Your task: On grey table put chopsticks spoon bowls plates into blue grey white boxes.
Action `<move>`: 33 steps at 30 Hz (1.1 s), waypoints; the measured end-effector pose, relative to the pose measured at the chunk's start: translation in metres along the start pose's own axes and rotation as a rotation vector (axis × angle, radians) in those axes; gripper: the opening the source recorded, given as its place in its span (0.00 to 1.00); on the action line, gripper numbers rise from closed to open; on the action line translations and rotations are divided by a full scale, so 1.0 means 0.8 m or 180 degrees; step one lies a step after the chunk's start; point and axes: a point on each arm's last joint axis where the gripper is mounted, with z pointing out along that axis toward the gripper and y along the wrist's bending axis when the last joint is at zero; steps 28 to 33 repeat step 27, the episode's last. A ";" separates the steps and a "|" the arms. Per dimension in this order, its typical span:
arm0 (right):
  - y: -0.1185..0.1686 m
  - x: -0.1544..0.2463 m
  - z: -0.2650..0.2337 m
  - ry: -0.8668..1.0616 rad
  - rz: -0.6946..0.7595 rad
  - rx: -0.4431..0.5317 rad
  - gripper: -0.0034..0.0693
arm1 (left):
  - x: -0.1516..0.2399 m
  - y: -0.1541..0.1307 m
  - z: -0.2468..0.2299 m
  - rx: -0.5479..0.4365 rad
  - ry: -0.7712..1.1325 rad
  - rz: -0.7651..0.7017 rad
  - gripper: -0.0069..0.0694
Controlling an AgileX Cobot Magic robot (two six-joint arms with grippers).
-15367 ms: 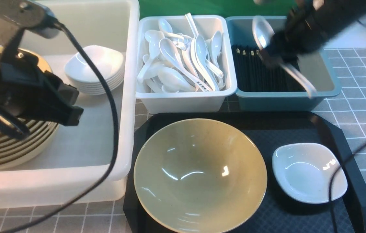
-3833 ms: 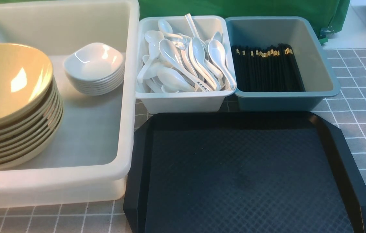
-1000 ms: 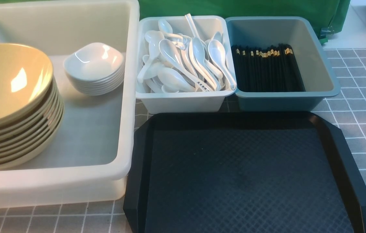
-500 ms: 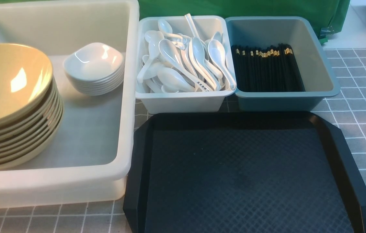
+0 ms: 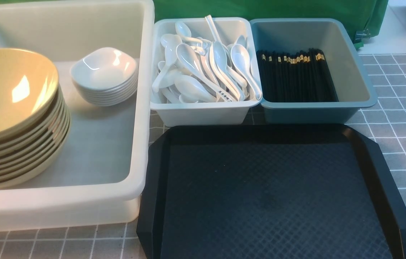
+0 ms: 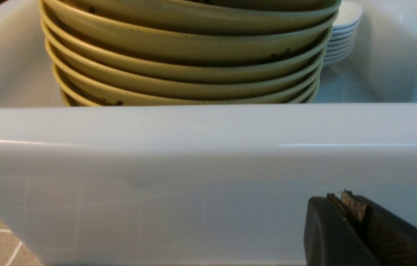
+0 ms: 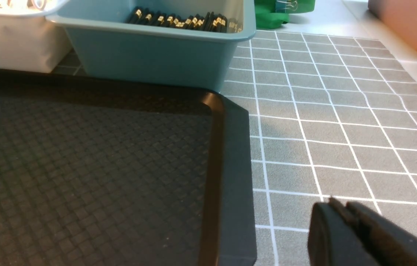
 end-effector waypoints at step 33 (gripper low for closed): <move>0.000 0.000 0.000 0.0000 0.0000 0.0000 0.18 | 0.000 0.000 0.000 0.0000 0.0000 0.0000 0.08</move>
